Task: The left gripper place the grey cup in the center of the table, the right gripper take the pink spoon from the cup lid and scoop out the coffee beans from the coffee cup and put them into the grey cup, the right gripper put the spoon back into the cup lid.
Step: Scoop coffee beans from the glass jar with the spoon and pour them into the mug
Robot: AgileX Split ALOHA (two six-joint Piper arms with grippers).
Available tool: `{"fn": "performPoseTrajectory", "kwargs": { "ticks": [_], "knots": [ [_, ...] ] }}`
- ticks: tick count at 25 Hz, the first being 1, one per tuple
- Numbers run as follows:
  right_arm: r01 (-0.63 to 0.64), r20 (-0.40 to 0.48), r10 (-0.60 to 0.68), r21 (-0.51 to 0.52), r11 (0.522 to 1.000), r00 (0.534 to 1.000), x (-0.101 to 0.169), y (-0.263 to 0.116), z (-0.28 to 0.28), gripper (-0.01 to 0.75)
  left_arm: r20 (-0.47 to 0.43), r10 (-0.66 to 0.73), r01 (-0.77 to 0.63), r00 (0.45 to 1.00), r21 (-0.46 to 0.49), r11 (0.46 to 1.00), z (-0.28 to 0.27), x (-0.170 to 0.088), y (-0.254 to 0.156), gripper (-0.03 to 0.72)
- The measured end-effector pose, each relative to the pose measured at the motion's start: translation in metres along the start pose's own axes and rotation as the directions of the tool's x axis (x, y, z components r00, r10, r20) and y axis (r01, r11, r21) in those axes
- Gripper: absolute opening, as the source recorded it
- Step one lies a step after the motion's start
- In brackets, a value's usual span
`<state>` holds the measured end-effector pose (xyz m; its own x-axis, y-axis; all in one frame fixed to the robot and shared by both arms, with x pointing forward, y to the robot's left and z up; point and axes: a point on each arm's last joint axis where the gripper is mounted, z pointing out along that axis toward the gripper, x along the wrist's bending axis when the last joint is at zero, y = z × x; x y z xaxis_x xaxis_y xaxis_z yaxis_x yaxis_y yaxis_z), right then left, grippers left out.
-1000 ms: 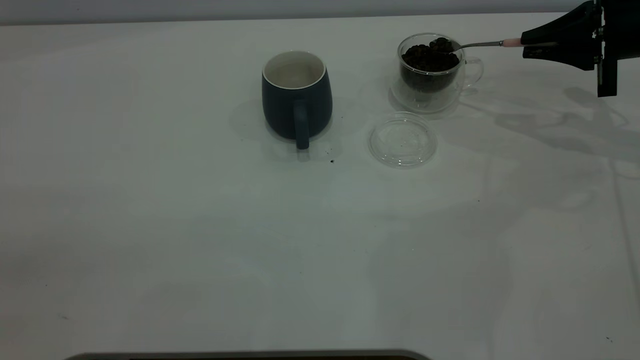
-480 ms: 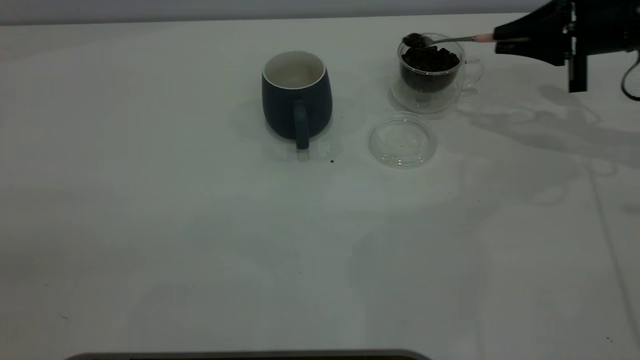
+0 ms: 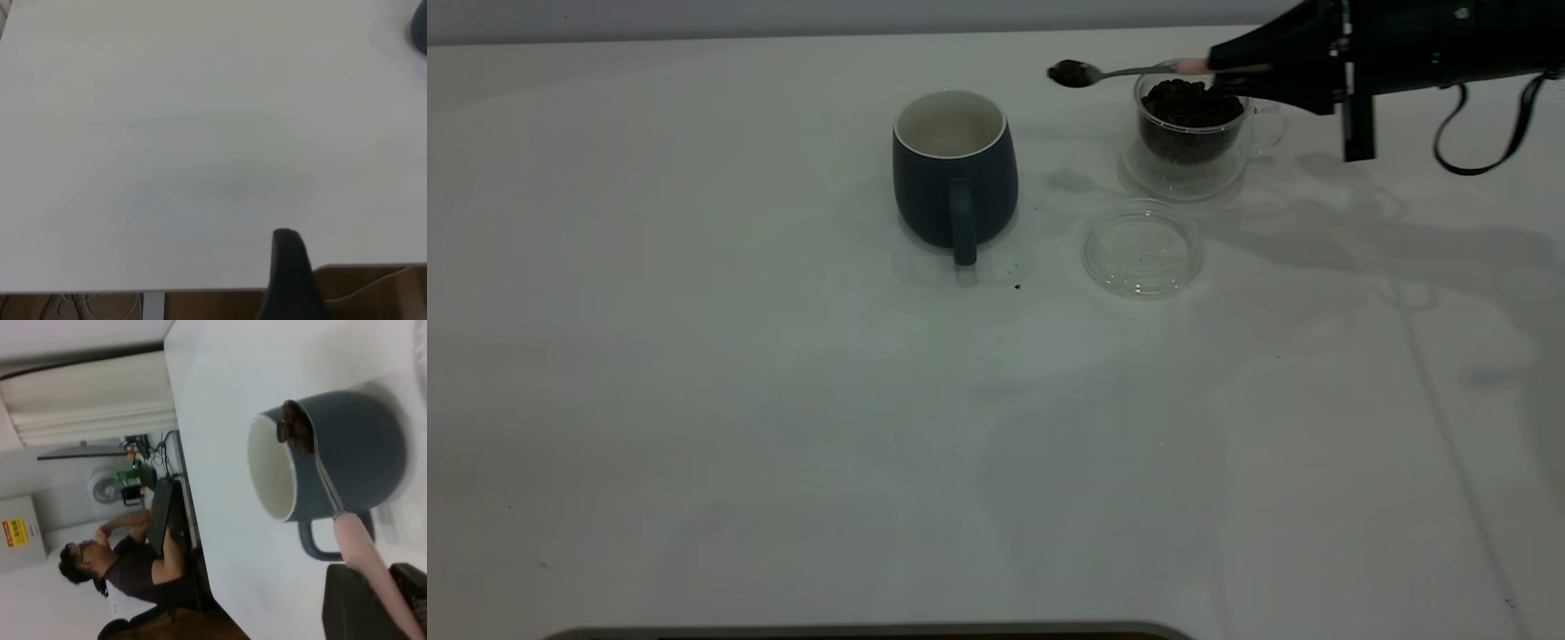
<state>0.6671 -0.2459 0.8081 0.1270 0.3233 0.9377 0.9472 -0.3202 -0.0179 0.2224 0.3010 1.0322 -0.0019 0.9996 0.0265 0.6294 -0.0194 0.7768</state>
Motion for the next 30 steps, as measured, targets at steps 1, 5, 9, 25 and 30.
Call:
{"fn": "performPoseTrajectory", "kwargs": {
  "ticks": [1, 5, 9, 25, 30],
  "knots": [
    [0.004, -0.001, -0.004, 0.011, 1.0, 1.0, 0.002, -0.002, 0.005, 0.106, 0.0, 0.0, 0.0, 1.0, 0.0, 1.0, 0.0, 0.0, 0.0, 0.565],
    [0.013, -0.012, -0.013, 0.045, 0.999, 1.0, 0.01, -0.012, 0.024, 0.106, 0.0, 0.0, 0.0, 1.0, 0.0, 1.0, 0.0, 0.0, 0.0, 0.565],
    [0.025, -0.027, -0.023, 0.067, 0.997, 0.999, 0.017, -0.02, 0.04, 0.106, 0.0, -0.001, 0.001, 1.0, 0.0, 1.0, 0.0, 0.0, 0.0, 0.565],
    [0.27, -0.065, -0.267, 0.041, 0.962, 0.962, 0.023, -0.023, 0.05, 0.106, 0.0, -0.001, 0.001, 1.0, 0.0, 1.0, 0.0, 0.0, 0.0, 0.565],
    [0.444, -0.049, -0.442, 0.041, 0.895, 0.896, 0.021, -0.023, 0.05, 0.106, 0.0, -0.001, 0.001, 1.0, 0.0, 1.0, 0.0, 0.0, 0.0, 0.565]
  ]
}}
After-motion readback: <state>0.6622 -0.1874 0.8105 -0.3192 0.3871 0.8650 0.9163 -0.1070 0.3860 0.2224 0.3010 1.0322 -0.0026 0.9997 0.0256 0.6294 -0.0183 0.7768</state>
